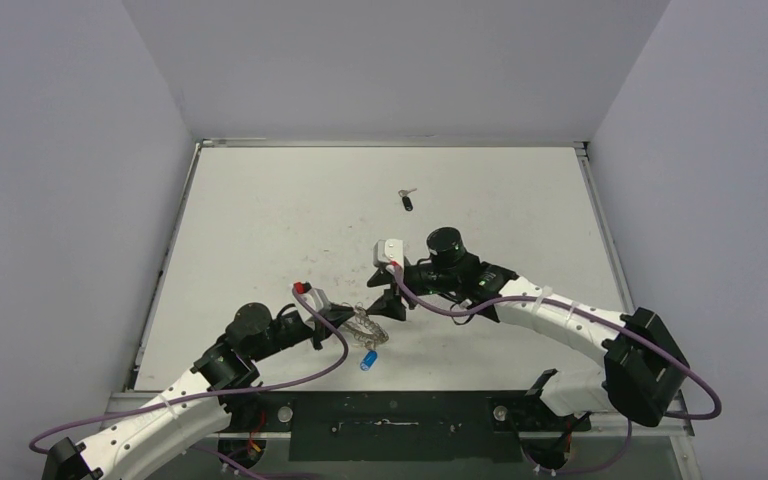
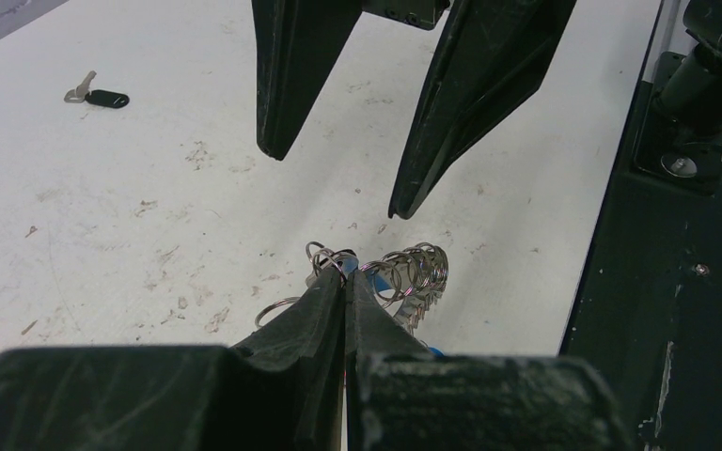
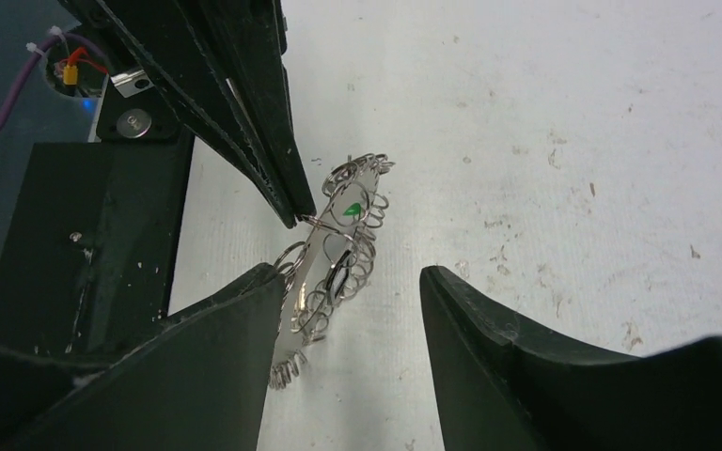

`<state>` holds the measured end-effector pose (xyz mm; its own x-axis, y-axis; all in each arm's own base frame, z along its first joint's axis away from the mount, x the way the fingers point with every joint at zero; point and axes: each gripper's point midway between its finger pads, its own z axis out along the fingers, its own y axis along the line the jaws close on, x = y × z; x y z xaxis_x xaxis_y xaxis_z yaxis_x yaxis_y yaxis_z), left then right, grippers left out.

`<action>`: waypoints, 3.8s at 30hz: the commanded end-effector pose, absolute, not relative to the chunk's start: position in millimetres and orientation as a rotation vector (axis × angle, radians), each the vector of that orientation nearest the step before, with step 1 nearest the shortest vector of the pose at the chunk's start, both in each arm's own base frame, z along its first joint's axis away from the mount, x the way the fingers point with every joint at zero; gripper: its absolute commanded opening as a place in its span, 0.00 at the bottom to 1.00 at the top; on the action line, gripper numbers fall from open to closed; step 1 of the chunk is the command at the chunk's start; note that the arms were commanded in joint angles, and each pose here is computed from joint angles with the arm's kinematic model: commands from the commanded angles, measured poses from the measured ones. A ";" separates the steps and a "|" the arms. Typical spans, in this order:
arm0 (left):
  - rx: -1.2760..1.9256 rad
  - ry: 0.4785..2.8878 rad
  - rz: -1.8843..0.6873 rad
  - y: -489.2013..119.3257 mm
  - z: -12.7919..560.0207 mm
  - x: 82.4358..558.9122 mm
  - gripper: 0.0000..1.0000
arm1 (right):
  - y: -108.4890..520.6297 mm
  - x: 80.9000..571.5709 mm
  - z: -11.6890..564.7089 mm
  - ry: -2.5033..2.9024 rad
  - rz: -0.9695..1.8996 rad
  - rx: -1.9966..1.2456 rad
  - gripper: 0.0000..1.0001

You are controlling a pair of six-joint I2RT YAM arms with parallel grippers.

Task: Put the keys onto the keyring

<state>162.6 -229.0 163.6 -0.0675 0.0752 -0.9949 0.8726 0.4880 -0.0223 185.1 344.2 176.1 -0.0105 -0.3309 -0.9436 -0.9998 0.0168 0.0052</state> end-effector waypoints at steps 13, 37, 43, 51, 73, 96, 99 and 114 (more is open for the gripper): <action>0.868 1.414 -0.826 -233.2 185.1 162.1 0.00 | 369.9 180.2 184.7 1.031 1.049 -1.670 0.42; 0.864 1.411 -0.830 -233.1 187.1 161.5 0.00 | 375.0 163.4 169.8 0.972 1.088 -1.806 0.23; 0.862 1.408 -0.831 -232.8 187.9 161.3 0.00 | 377.9 163.2 172.2 0.963 1.091 -1.801 0.19; 0.858 1.415 -0.835 -232.4 185.9 160.9 0.00 | 381.6 168.7 179.1 0.991 1.084 -1.753 0.00; 0.896 1.435 -0.738 -223.3 193.1 166.2 0.30 | 350.0 183.4 181.8 1.777 0.814 -1.713 0.00; 0.955 1.330 -0.866 -256.0 202.8 165.6 0.27 | 363.4 175.6 189.7 1.823 0.755 -1.715 0.00; 0.952 1.330 -0.864 -256.0 203.5 166.4 0.29 | 363.6 175.9 188.3 1.830 0.754 -1.714 0.00; 0.938 1.376 -0.818 -247.0 192.1 168.9 0.00 | 364.1 177.8 188.8 1.823 0.751 -1.708 0.00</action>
